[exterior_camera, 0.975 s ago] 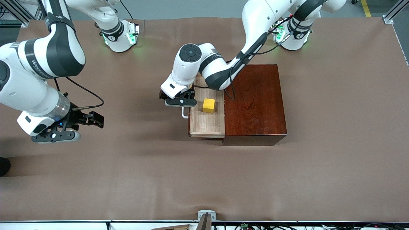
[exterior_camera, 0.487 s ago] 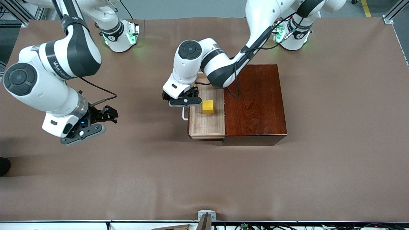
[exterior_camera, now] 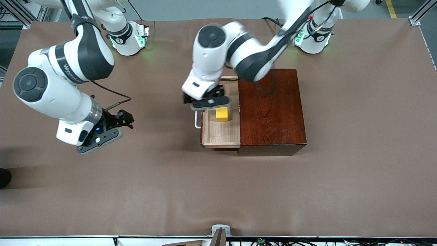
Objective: Open drawer, take yellow block, close drawer
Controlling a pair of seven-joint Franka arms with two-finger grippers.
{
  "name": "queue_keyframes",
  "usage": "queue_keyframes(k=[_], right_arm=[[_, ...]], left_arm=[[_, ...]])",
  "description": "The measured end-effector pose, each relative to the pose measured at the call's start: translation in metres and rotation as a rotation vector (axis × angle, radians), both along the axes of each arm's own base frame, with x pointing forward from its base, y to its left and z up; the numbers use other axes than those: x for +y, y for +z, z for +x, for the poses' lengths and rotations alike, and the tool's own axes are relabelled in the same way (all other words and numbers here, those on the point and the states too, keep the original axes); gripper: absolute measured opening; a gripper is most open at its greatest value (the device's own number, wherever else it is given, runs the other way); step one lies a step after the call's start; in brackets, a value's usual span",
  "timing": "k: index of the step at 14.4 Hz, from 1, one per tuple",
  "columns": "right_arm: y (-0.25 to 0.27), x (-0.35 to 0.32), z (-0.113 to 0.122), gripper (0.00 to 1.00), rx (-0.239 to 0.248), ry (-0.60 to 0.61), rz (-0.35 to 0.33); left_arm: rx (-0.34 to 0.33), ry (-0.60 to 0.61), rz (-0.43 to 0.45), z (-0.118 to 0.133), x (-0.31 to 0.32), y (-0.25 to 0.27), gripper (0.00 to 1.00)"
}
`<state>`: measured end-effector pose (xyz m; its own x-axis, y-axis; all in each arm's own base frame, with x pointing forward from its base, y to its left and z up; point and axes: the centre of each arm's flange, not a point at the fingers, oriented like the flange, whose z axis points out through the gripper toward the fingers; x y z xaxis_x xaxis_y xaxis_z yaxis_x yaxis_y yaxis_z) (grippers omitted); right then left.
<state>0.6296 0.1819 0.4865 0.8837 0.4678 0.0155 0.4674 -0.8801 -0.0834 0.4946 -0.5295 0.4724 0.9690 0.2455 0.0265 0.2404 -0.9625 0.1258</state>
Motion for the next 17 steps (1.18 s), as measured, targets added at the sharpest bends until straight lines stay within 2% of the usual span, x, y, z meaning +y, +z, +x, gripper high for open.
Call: queue_keyframes(k=[2,4,8,11,14,17], right_arm=[[-0.001,0.024,-0.007,1.00,0.000,0.091,0.014],[0.000,0.054,-0.018,1.00,-0.003,0.175,0.023],[-0.002,0.127,-0.046,1.00,-0.032,0.300,0.036],[-0.017,0.186,-0.070,1.00,-0.115,0.394,0.068],[-0.045,0.260,-0.104,1.00,-0.199,0.536,0.101],[-0.082,0.305,-0.124,1.00,-0.252,0.676,0.072]], left_arm=[[0.023,0.034,0.064,0.015,0.056,0.047,1.00],[0.043,0.014,0.109,0.030,0.111,0.079,1.00],[0.101,-0.105,0.091,0.069,0.229,0.111,1.00],[0.108,-0.104,0.074,0.087,0.309,0.123,1.00],[0.109,-0.062,0.079,0.090,0.356,0.133,1.00],[0.107,-0.080,0.084,0.089,0.391,0.141,1.00]])
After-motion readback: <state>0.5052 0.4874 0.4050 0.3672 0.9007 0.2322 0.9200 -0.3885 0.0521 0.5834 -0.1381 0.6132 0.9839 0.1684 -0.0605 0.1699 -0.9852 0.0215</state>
